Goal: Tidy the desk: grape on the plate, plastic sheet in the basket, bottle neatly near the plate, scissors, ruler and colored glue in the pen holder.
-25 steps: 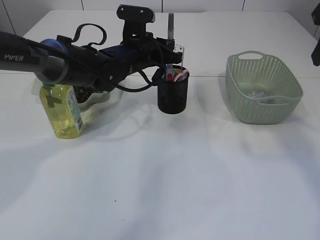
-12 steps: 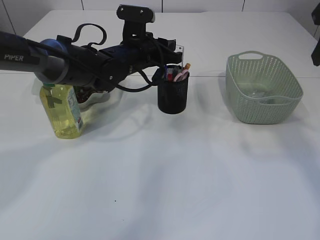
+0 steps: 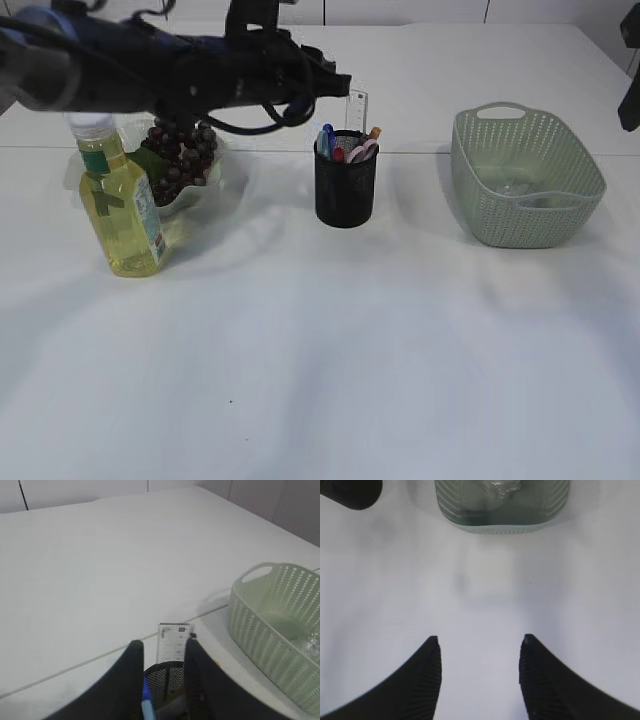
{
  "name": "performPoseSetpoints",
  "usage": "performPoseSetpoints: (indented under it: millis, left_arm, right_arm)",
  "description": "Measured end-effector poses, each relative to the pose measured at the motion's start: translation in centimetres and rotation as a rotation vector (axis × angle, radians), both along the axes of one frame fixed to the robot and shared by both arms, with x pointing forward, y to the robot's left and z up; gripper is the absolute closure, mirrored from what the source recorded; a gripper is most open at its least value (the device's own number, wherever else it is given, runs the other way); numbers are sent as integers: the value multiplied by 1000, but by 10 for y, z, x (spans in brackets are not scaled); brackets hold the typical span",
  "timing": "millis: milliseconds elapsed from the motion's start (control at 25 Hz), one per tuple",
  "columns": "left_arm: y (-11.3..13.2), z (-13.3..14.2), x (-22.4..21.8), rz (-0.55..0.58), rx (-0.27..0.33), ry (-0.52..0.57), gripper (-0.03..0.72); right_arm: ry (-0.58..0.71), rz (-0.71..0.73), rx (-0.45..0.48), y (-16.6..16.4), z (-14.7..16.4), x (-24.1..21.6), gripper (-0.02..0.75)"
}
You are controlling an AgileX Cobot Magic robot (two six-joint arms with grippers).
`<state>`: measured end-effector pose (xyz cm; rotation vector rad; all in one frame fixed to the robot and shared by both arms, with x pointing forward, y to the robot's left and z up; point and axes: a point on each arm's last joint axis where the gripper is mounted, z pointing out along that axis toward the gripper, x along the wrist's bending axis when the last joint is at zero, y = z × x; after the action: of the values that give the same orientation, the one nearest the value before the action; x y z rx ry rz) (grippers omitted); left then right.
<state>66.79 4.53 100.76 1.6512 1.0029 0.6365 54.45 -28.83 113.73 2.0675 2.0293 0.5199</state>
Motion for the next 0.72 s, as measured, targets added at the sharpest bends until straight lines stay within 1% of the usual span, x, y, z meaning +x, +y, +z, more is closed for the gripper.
performPoseSetpoints:
  millis: [120, 200, 280, 320, 400, 520, 720]
  left_arm:
    - [9, 29, -11, 12, 49, 27, 442]
    - [15, 48, -20, 24, 72, 44, 398]
    - [23, 63, -29, 41, 106, 87, 352]
    - [27, 71, -34, 49, 116, 100, 341]
    - [35, 84, -45, 69, 142, 153, 328]
    - [46, 102, -61, 90, 160, 215, 323]
    - [53, 114, -78, 100, 181, 291, 324]
  right_arm:
    - [0, 0, 1, 0, 0, 0, 333]
    - [0, 1, 8, 1, 0, 0, 333]
    - [-7, 2, 28, 2, 3, -2, 333]
    - [-12, 3, 37, 3, 4, -3, 333]
    - [-30, 4, 54, 5, 10, -7, 333]
    - [-50, 7, 73, 6, 16, -12, 333]
    - [-100, 19, 96, 8, 31, -25, 333]
